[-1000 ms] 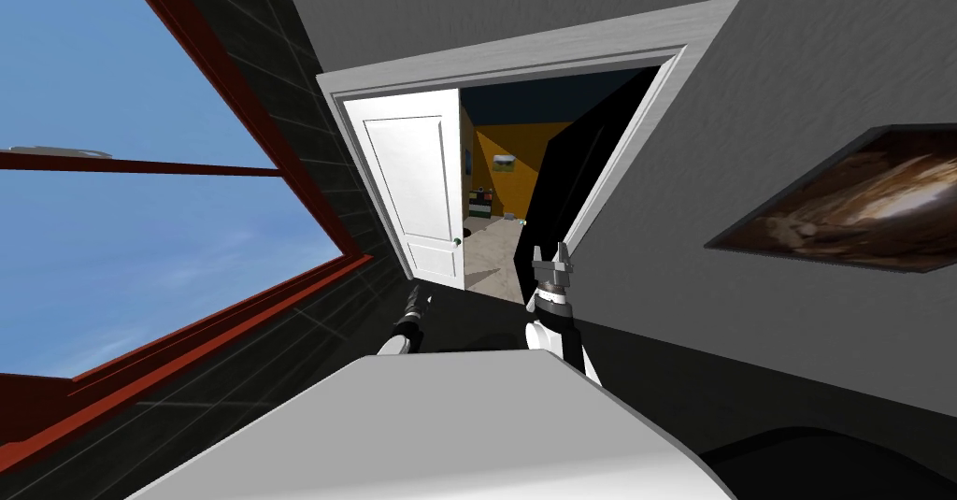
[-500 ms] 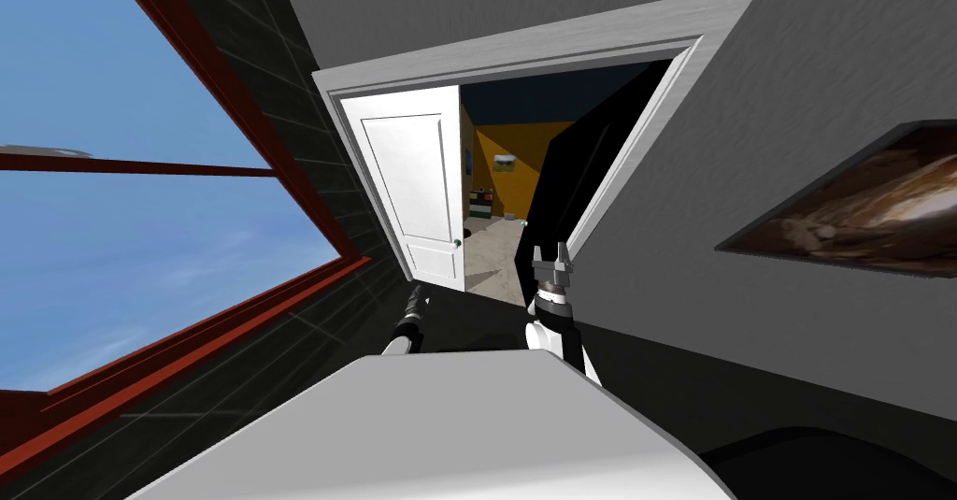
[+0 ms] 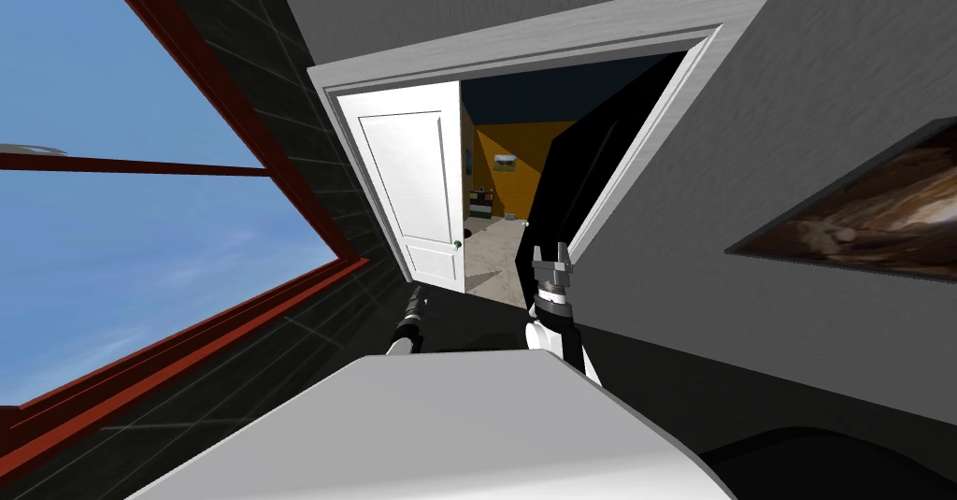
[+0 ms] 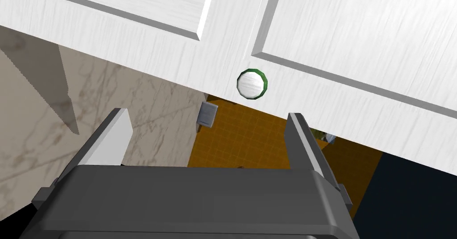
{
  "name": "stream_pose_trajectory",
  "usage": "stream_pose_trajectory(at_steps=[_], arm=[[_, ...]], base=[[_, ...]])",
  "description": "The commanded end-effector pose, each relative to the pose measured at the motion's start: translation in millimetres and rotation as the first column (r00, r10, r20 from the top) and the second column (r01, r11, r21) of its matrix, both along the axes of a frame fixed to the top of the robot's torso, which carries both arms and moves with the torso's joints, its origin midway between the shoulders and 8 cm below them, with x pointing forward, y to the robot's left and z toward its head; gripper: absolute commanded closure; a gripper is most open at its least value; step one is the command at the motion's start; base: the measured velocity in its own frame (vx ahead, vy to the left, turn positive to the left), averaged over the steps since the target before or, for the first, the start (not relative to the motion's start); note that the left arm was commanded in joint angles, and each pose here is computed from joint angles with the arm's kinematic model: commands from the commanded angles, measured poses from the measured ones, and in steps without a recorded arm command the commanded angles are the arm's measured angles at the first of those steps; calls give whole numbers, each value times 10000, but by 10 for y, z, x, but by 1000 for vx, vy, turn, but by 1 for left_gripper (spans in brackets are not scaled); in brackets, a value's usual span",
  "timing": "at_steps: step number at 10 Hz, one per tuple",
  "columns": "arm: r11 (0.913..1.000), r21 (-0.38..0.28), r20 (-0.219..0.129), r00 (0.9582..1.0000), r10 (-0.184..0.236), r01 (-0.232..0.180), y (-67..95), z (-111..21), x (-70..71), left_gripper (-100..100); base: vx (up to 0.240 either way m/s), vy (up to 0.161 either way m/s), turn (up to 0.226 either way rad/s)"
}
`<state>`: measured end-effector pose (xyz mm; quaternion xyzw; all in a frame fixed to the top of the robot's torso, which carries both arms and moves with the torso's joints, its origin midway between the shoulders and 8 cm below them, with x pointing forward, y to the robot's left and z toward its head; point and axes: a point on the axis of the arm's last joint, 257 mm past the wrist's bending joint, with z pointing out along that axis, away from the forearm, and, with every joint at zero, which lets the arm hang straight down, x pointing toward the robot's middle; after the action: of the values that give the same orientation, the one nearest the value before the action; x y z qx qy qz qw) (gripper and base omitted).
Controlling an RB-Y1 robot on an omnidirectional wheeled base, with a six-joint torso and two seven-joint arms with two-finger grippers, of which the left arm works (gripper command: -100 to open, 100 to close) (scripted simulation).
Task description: Push the door open
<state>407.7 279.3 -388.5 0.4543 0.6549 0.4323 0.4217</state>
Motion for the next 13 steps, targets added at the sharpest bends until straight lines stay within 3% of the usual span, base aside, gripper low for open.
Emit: stream_pose_trajectory(at_steps=[1,2,3,4,5,6,7,8,9,10,12,13], arm=[[9967,798,-70,9999,-148,153,14,-16,-4,-100],[9959,886,-62,9998,-187,191,11,-10,-1,-100],[9877,1532,-130,9995,-304,321,21,-23,-4,-100],[9862,1619,-123,9993,-344,360,17,-17,-1,-100],[9729,2257,-192,9987,-466,497,24,-27,-3,-100],[9708,2340,-186,9985,-505,535,19,-20,-1,-100],[9525,2968,-256,9977,-632,680,23,-28,-2,-100],[9498,3045,-251,9974,-670,715,18,-21,1,-100],[9271,3646,-319,9963,-802,863,16,-25,1,-100],[9246,3705,-316,9960,-832,890,12,-20,3,-100],[8720,4759,-455,9933,-1061,1149,4,-29,1,-100],[8614,4928,-451,9923,-1158,1229,-13,-13,7,-100]], base=[[57,7,4],[48,4,2],[54,7,4],[46,9,3],[55,17,5],[44,9,1],[60,3,5],[49,3,3],[51,5,4],[43,5,2],[65,12,5],[64,5,1]])
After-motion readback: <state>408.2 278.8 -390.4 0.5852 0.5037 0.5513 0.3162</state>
